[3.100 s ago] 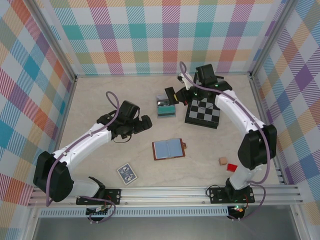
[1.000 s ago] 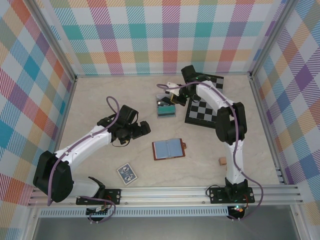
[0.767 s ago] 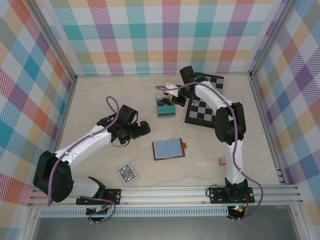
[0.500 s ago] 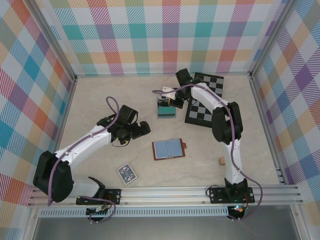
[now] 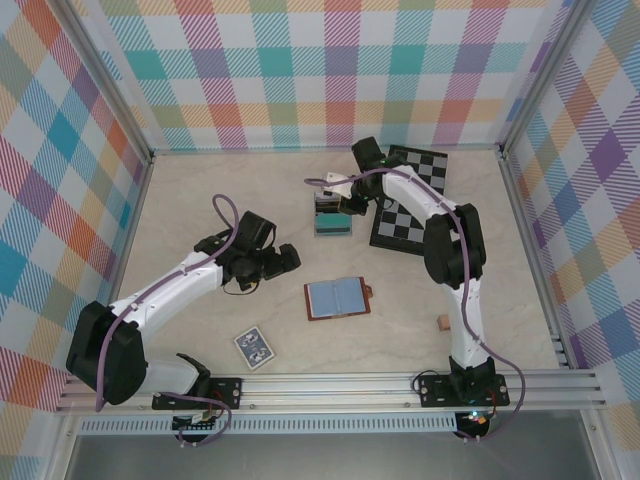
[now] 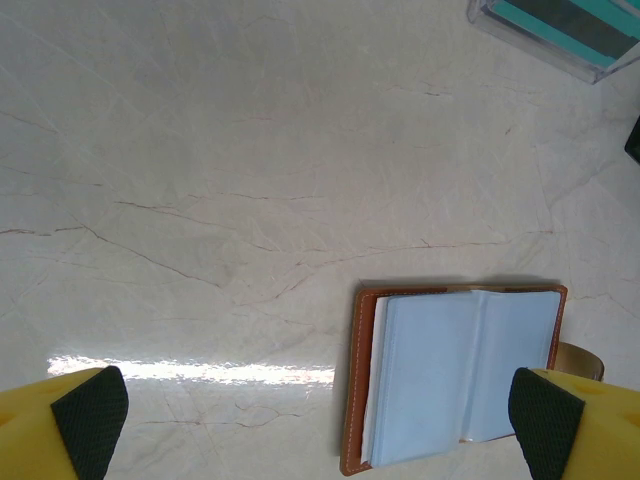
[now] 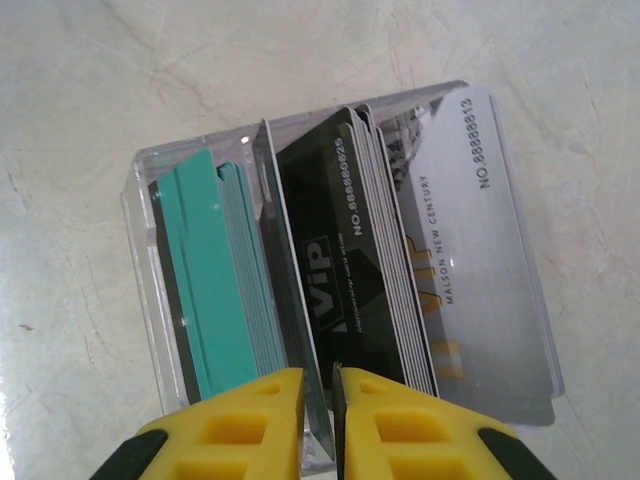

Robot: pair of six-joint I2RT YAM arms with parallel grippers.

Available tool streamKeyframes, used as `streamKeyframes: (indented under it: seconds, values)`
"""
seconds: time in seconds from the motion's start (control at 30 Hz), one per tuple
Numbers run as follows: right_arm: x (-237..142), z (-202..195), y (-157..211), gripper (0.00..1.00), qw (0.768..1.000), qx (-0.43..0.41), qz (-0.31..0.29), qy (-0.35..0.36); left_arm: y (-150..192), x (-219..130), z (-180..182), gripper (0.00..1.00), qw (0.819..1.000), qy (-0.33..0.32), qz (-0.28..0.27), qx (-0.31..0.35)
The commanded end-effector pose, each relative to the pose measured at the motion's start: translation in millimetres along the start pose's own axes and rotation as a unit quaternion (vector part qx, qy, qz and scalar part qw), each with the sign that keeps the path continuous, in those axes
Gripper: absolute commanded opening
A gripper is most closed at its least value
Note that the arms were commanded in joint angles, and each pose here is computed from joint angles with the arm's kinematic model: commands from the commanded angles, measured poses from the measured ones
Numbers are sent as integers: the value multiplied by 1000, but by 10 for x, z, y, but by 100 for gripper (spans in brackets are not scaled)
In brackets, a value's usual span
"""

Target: Take the credit cards out of the card holder

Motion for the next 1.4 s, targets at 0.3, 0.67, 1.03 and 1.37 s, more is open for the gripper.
streamKeyframes:
  seconds: [0.3,0.67,1.03,1.37]
  values:
    - [-684,-308,-270,17,988,137,-25,72,54,49,31,100,1000,9,19,-11]
    - [-1345,337,-327,22,921,371,-92,75,415,252,-158,84,993,65,94,-42]
    - [-1032,1562,-160,21,829,551,-73,-53,810,607,-247,52,988,41,141,-47]
    - [-625,2043,-61,22,812,576,-5,-93,976,866,-225,40,987,-3,156,-45]
Point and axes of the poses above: each hand's point on the last joint's axis, 136 mm out from that joint toward the fingers, its own x axis out along the fingers, its own z axis along the line the jaws close on, y = z × x, the point moved 1 cm from there along -x, back along the fingers, and after that the axes turned 13 degrees about -x, right-handed, at the moved point
